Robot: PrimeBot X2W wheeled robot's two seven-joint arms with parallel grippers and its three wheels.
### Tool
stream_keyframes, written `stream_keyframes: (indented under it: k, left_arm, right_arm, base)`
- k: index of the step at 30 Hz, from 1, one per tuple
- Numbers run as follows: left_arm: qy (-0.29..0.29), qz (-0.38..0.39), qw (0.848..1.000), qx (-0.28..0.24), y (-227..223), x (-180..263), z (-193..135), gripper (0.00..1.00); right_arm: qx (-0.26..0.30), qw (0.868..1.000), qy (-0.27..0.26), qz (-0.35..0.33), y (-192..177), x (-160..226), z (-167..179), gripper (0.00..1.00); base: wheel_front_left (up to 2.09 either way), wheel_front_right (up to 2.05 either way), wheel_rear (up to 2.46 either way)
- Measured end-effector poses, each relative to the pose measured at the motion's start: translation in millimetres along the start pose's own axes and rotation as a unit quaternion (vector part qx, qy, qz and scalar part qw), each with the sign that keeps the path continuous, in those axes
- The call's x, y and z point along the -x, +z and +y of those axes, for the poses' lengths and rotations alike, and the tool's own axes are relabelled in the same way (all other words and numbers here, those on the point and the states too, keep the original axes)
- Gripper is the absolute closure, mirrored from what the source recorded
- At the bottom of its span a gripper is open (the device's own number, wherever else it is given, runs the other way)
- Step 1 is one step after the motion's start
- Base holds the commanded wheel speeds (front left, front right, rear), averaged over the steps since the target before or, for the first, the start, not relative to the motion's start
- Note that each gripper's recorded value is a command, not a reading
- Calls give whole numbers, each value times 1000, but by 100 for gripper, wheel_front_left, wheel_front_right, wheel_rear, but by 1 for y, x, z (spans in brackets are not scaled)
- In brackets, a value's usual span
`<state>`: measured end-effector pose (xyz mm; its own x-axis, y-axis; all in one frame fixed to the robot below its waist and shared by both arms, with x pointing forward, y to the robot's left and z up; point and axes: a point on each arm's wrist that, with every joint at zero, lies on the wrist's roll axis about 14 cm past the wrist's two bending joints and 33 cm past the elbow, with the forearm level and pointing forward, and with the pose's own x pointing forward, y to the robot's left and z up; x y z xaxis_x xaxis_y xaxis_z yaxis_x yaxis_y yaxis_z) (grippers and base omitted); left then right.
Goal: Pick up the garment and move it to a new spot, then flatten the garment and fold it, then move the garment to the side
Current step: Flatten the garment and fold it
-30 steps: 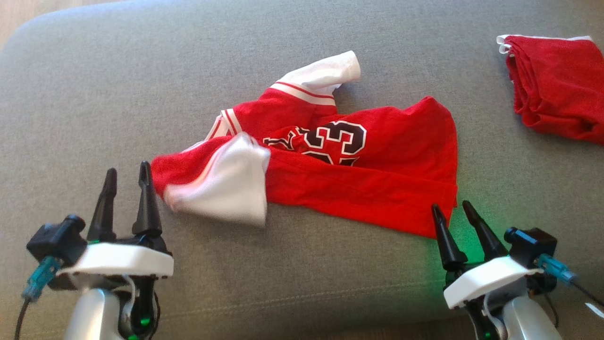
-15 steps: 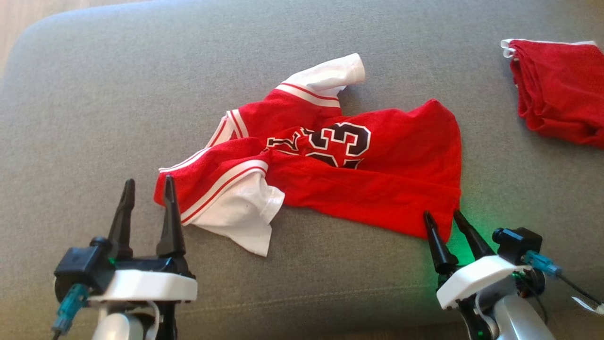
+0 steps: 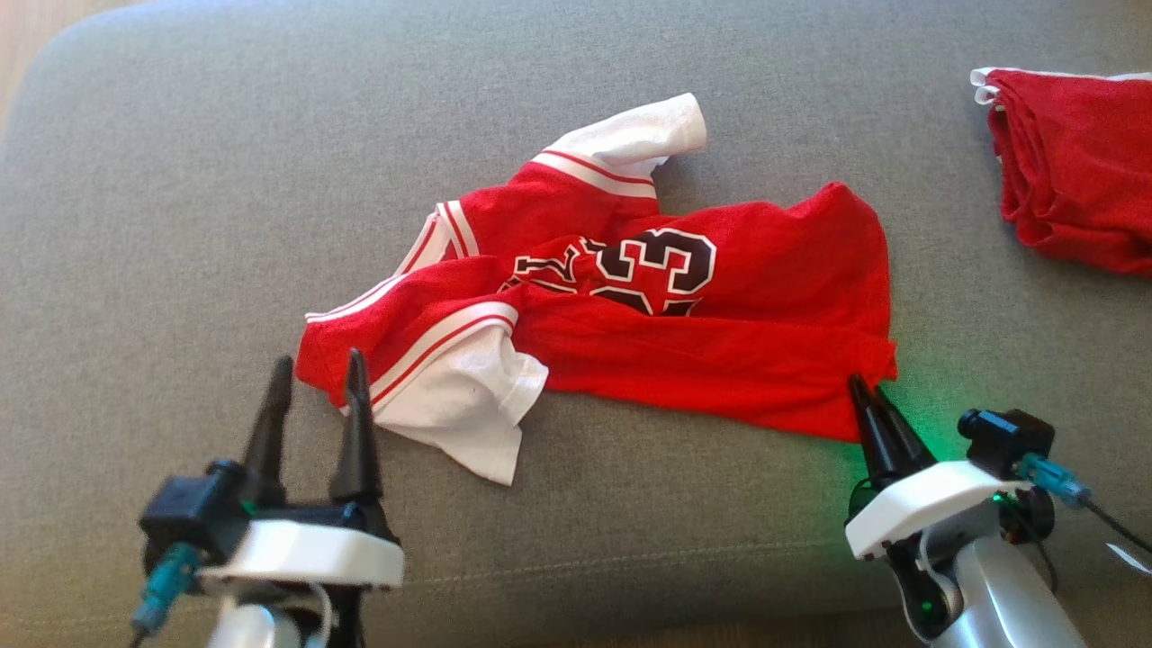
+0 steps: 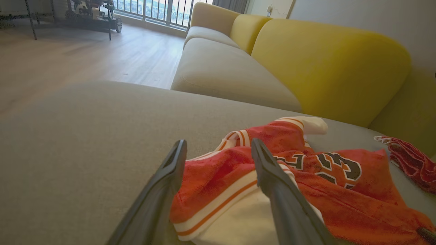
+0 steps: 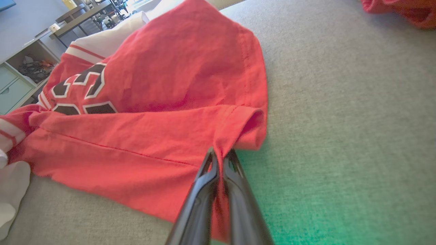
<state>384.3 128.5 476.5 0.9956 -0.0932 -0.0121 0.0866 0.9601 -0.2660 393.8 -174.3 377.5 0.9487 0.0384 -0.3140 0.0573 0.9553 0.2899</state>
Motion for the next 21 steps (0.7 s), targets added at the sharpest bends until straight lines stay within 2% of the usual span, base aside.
stream_keyframes:
  k: [5,6,8,9,10,11,13,21]
  left_arm:
    - [-17,93,994,53,-55,24,-17,0]
    - [-23,118,991,62,-68,31,-22,0]
    - [-33,141,987,68,-79,37,-28,0]
    - [-34,145,986,68,-81,37,-29,0]
    - [-32,149,986,73,-83,36,-28,0]
    - [-27,155,984,79,-86,37,-27,0]
    - [-20,177,980,86,-95,40,-25,0]
    - [-18,195,977,88,-105,38,-25,0]
  right_arm:
    - [8,1000,-1,-10,6,-4,-2,100]
    - [9,1000,-2,-9,6,-4,-3,95]
    - [10,1000,-4,-6,4,-5,-4,51]
    - [10,1000,-4,-4,2,-6,-4,20]
    - [11,1000,-4,-1,0,-7,-4,8]
    - [10,1000,-5,2,-2,-7,-4,8]
    - [10,1000,-5,9,-6,-8,-5,1]
    - [0,1000,-1,4,-5,-12,-1,0]
  base:
    - [0,0,0]
    - [0,0,0]
    - [0,0,0]
    - [0,0,0]
    - [0,0,0]
    - [0,0,0]
    - [0,0,0]
    - [0,0,0]
